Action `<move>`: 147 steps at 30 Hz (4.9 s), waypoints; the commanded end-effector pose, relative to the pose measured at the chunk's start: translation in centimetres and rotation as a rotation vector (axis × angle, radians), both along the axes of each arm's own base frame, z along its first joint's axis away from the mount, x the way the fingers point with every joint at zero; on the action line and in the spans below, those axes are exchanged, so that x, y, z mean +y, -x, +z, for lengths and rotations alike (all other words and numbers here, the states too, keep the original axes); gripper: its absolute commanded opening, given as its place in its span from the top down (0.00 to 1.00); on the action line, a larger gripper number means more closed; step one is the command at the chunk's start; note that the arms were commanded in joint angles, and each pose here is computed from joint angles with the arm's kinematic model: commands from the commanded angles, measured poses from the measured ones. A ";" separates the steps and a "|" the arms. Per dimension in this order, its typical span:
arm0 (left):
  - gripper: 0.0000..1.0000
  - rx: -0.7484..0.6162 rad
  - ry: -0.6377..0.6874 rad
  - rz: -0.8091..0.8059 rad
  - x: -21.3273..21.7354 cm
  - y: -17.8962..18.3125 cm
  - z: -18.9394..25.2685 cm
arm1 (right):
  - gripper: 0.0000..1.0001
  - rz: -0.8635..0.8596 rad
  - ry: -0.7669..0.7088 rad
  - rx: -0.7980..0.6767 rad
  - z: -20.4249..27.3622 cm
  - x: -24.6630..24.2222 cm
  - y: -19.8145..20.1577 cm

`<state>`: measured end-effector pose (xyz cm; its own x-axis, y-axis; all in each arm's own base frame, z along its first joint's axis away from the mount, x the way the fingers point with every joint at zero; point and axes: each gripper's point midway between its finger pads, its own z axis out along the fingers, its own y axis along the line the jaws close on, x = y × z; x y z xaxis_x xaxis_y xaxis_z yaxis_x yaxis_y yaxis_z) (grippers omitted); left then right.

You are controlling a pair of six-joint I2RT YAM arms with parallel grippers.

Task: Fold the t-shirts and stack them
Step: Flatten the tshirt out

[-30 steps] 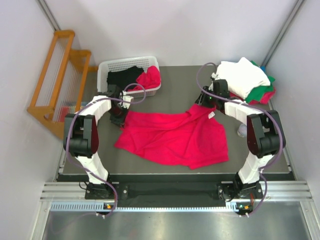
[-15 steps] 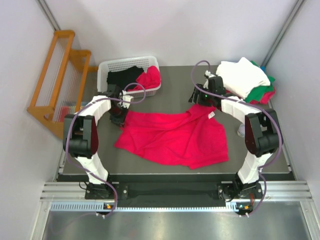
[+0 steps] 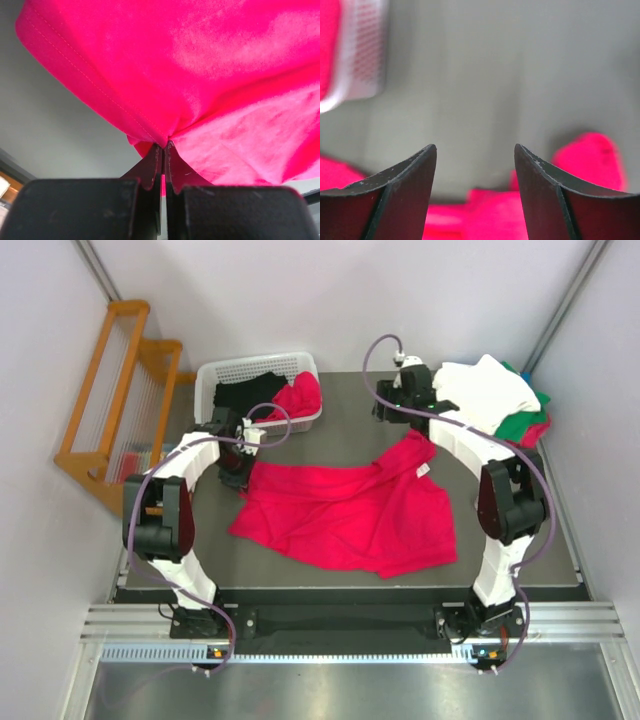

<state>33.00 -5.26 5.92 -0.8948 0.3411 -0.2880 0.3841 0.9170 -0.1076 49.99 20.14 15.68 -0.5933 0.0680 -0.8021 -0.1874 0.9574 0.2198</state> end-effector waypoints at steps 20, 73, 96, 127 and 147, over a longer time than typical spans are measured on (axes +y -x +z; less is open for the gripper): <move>1.00 -0.046 0.014 0.000 0.0 0.2 1.7 | 0.86 -0.115 -0.082 0.142 -5.7 -6.6 3.9; 1.00 -1.147 0.120 -0.211 0.0 24.5 42.5 | 1.00 0.165 -0.462 -1.026 38.5 -12.8 42.6; 1.00 -0.644 -0.156 -0.015 3.7 -0.4 15.7 | 1.00 -0.034 -0.312 -0.440 15.9 -6.6 14.8; 0.02 -0.305 -0.025 0.151 6.8 -11.0 5.8 | 0.96 -0.164 -0.323 -0.087 -1.8 -9.1 0.4; 0.02 -0.133 0.118 -0.220 -5.2 3.7 5.8 | 0.00 -0.161 -0.311 -0.045 1.3 -8.1 4.0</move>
<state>31.17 -10.36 12.50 -0.7583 0.4331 -0.4872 0.5619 0.8132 -0.1517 47.20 11.49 11.79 -0.5788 0.3995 -0.7109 -0.0207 0.8643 0.5026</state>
